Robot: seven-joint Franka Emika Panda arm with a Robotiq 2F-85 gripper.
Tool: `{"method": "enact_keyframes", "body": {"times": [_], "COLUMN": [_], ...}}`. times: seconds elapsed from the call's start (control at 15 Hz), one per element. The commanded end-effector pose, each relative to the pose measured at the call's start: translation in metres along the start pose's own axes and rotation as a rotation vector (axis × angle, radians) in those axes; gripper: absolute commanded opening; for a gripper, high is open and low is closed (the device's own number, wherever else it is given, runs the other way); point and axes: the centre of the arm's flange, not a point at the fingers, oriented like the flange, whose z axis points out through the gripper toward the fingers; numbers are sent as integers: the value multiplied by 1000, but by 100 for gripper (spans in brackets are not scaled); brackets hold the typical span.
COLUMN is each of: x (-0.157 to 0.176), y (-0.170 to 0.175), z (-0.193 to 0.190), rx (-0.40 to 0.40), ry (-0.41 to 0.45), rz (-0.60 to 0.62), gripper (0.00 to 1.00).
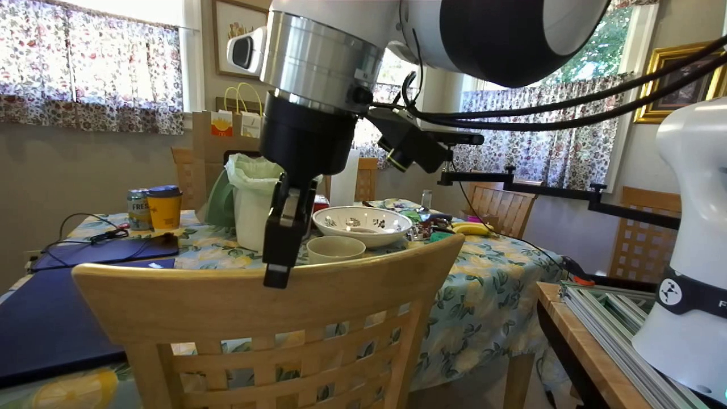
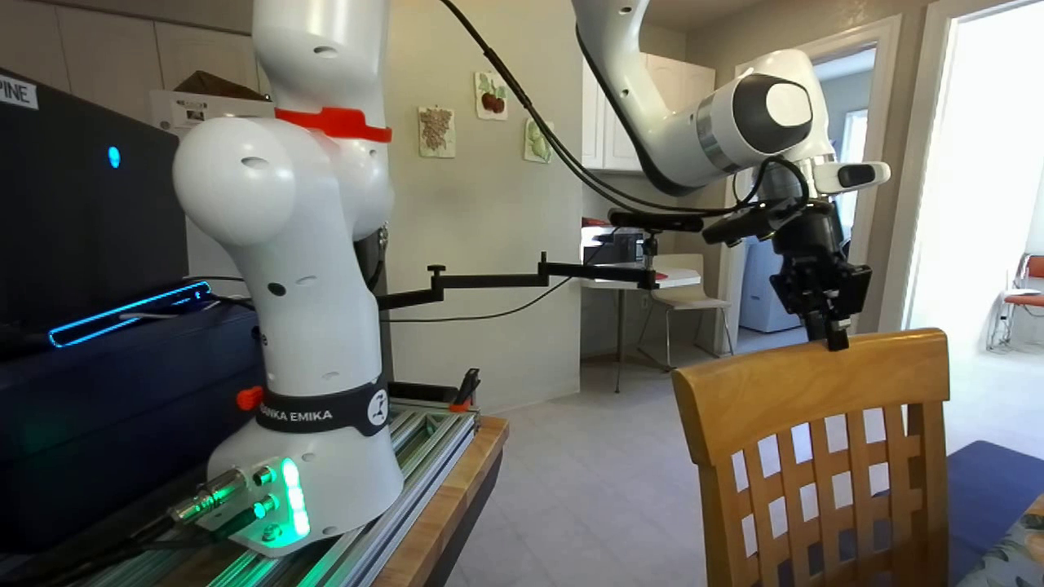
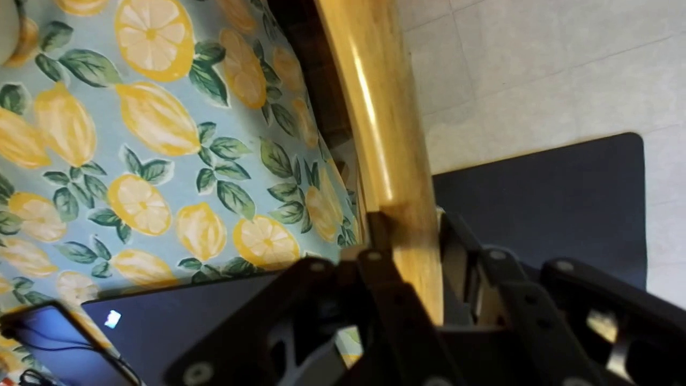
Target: Pull out the chair
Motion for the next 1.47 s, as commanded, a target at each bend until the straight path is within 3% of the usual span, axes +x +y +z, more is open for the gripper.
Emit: {"method": "enact_keyframes", "body": {"times": [0.0,0.27,1.07,1.4], "x": [11,10,13,18], "y": [-1,-9,-39,-39], "z": [9,15,1,2], "rx": [24,62,278,292], "ry": [-5,-17,-46,-39], "rz": [-7,-11,31,57], "gripper": [7,7,7,7]}}
